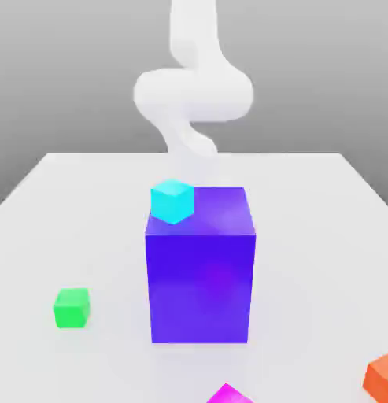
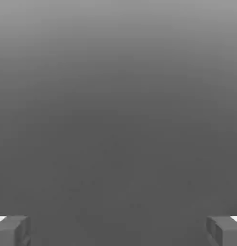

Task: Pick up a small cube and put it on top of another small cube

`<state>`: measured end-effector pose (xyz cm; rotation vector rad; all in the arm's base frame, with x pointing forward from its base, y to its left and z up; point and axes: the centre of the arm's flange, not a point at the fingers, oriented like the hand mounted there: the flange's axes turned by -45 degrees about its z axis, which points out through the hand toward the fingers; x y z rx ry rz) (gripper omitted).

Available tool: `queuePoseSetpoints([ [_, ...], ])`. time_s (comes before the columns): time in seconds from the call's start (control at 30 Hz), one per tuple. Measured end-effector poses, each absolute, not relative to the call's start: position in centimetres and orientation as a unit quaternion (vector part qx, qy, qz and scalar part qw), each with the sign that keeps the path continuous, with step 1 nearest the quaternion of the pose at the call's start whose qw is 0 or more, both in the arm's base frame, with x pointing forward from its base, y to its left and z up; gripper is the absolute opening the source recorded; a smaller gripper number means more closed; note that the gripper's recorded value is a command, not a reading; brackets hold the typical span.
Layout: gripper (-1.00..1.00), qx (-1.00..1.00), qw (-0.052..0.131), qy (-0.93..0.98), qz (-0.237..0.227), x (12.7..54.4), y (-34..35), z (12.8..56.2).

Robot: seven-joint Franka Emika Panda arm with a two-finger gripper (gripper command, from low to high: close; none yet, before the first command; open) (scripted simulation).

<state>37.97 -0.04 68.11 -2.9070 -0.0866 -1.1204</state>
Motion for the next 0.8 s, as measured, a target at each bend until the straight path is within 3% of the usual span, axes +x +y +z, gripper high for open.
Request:
queuePoseSetpoints([
  [0.4,0.0,-0.958,0.039,-0.186,-0.216,50.2,2.1,50.1],
  [0.6,0.0,-0.953,0.037,-0.262,-0.146,53.1,3.8,39.8],
  [0.8,0.0,-0.94,0.024,-0.333,-0.075,53.9,4.8,29.4],
])
